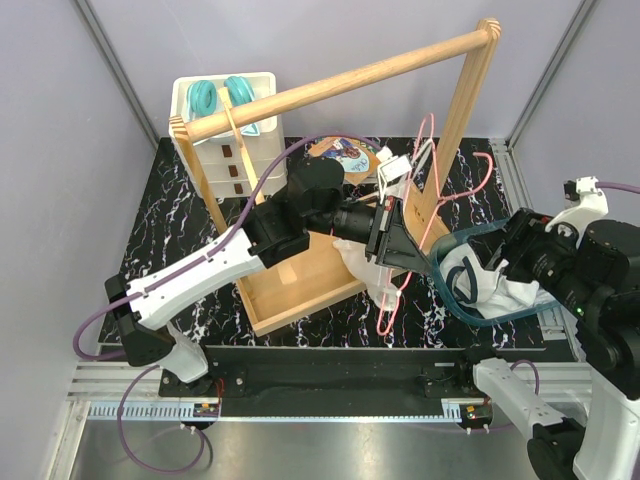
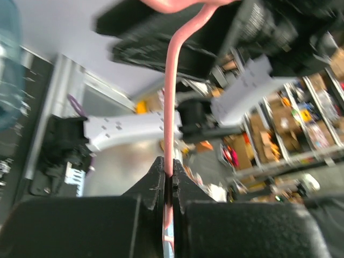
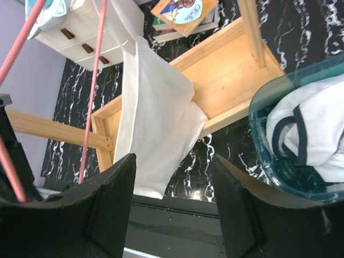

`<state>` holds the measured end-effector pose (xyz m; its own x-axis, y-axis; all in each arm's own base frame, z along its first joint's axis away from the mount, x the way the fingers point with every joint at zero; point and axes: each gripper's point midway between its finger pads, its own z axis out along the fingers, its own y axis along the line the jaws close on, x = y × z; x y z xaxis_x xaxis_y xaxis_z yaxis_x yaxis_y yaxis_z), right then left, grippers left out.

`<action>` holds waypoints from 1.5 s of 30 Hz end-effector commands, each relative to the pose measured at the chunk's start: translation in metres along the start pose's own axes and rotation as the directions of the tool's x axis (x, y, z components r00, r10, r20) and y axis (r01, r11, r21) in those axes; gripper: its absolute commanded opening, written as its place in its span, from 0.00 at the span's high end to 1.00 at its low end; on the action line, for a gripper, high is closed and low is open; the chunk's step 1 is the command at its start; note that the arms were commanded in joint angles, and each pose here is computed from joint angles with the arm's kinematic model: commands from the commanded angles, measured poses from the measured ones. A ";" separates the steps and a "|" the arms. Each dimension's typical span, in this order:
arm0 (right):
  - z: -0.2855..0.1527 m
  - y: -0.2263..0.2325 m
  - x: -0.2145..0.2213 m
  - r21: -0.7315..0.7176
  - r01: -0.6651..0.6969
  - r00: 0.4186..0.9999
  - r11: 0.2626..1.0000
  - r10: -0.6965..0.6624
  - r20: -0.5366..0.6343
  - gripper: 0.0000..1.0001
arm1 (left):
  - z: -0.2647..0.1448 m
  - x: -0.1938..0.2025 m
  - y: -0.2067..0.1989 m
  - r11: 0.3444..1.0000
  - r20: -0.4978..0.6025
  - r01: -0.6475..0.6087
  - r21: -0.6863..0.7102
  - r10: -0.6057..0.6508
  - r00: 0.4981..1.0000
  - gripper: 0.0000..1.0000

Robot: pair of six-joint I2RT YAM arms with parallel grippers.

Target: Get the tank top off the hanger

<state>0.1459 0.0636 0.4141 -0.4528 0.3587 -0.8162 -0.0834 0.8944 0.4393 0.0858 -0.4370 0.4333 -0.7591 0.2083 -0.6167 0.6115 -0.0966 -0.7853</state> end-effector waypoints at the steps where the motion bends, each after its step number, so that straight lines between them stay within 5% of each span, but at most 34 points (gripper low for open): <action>1: 0.023 0.027 -0.018 -0.143 -0.018 0.998 0.990 0.026 0.052 0.35 | -0.026 0.009 -0.057 0.983 -0.068 -0.038 0.177 0.050 0.996 1.00; 7: 0.054 0.060 -0.033 -0.318 0.013 0.997 0.948 0.011 0.072 0.36 | -0.038 0.015 -0.078 0.967 -0.072 -0.021 0.255 0.041 0.997 1.00; 20: 0.081 0.097 -0.056 -0.510 0.112 0.989 0.853 -0.044 0.142 0.54 | -0.048 0.019 -0.089 0.959 -0.062 0.017 0.281 0.000 0.998 1.00; 43: 0.102 0.087 -0.059 -0.465 0.122 0.983 0.877 -0.041 0.180 0.64 | -0.054 0.022 -0.097 0.951 -0.068 0.034 0.307 -0.014 0.998 1.00; 45: 0.103 0.088 -0.059 -0.474 0.122 0.983 0.872 -0.041 0.178 0.72 | -0.055 0.023 -0.098 0.950 -0.070 0.033 0.309 -0.012 0.997 1.00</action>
<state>0.2527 0.1487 0.4530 -0.3312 0.3619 -0.8714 -0.5231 0.6982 0.4888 0.0336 -0.3888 0.4768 -0.7882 0.2998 -0.5374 0.4575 -0.2986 -0.8376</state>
